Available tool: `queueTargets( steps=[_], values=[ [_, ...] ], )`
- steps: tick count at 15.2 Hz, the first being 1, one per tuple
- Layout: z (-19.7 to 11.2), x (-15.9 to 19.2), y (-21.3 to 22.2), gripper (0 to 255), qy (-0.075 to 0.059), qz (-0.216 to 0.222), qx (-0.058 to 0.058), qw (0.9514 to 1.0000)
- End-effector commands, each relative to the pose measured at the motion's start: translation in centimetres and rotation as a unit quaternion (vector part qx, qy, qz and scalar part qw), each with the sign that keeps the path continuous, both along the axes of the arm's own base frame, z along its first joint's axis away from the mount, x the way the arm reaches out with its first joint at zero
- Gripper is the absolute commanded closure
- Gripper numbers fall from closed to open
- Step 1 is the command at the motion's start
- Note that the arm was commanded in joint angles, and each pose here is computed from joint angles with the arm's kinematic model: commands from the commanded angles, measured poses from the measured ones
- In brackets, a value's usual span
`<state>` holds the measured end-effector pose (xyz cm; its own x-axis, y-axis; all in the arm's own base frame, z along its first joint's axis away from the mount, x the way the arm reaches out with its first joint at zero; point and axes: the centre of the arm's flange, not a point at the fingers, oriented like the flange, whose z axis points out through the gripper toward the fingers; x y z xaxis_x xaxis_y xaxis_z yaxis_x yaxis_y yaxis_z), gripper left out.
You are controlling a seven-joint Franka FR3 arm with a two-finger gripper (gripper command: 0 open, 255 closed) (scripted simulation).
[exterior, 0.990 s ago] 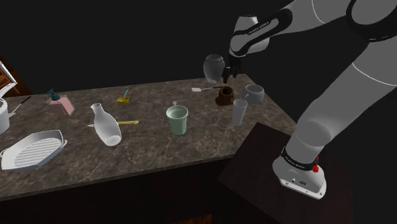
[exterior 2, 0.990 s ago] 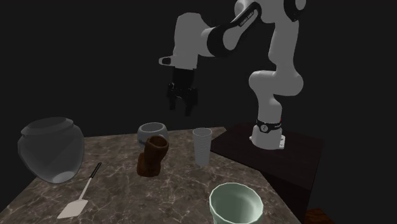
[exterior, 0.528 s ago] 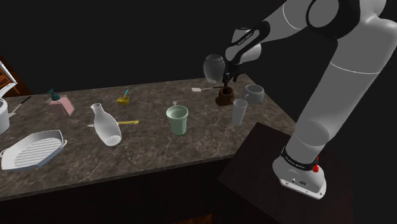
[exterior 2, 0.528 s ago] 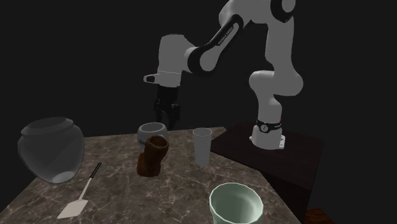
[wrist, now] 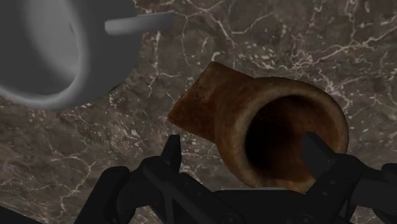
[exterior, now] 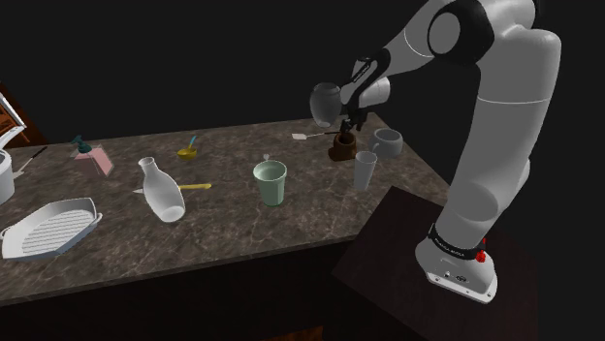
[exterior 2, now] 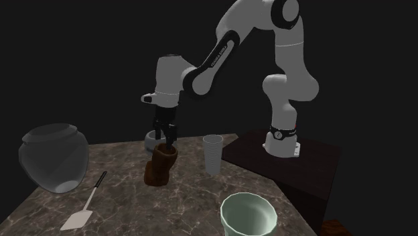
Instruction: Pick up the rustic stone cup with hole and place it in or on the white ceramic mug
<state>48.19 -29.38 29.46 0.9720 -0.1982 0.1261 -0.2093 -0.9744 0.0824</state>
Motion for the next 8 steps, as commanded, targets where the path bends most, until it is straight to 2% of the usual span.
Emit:
queueTargets(
  steps=[1, 4, 8],
  values=[
    [-1.0, 0.1, -0.3, 0, 0.0, 0.0, 0.0, 1.0],
    [-2.9, 0.3, -0.5, 0, 0.0, 0.0, 0.0, 1.0],
    [-2.9, 0.3, -0.5, 0, 0.0, 0.0, 0.0, 1.0]
  ],
)
